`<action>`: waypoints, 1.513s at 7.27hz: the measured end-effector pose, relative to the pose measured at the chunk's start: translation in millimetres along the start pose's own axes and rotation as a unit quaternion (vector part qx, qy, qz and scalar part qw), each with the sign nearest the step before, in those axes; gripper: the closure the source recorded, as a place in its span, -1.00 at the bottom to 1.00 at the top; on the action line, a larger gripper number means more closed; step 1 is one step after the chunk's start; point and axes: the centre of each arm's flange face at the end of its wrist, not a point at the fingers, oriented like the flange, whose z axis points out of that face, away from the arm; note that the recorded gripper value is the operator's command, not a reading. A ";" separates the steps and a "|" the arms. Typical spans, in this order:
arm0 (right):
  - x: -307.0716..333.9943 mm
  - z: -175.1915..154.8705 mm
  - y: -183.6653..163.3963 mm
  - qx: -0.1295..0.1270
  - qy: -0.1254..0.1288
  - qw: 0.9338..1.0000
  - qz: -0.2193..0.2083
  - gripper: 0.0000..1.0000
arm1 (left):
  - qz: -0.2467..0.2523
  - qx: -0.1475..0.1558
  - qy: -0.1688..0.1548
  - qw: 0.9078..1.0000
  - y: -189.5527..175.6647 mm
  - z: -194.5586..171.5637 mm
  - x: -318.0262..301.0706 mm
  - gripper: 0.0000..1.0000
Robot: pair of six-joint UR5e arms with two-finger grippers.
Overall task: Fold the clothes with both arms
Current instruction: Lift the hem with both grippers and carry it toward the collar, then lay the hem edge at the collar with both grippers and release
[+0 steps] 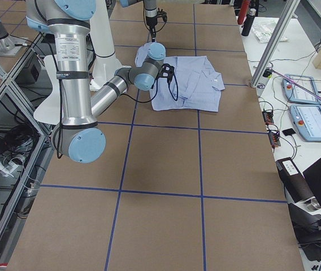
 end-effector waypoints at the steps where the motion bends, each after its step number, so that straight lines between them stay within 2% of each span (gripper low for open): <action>1: 0.8 -5.3 -13.8 0.013 -0.002 1.000 0.006 1.00 | -0.004 0.008 0.001 1.000 -18.4 -5.3 -2.4 1.00; 4: -7.5 -19.4 -48.7 0.042 -0.011 0.999 0.018 1.00 | -0.023 0.022 0.004 0.999 -49.8 -17.7 -9.8 1.00; 7: -27.7 -19.2 -72.4 0.054 -0.017 0.998 0.018 1.00 | -0.043 0.025 0.006 0.999 -73.5 -15.9 3.4 1.00; 11: -54.1 -30.7 -117.6 0.083 -0.028 0.996 0.018 1.00 | -0.060 0.050 0.009 0.997 -115.3 -17.9 5.3 1.00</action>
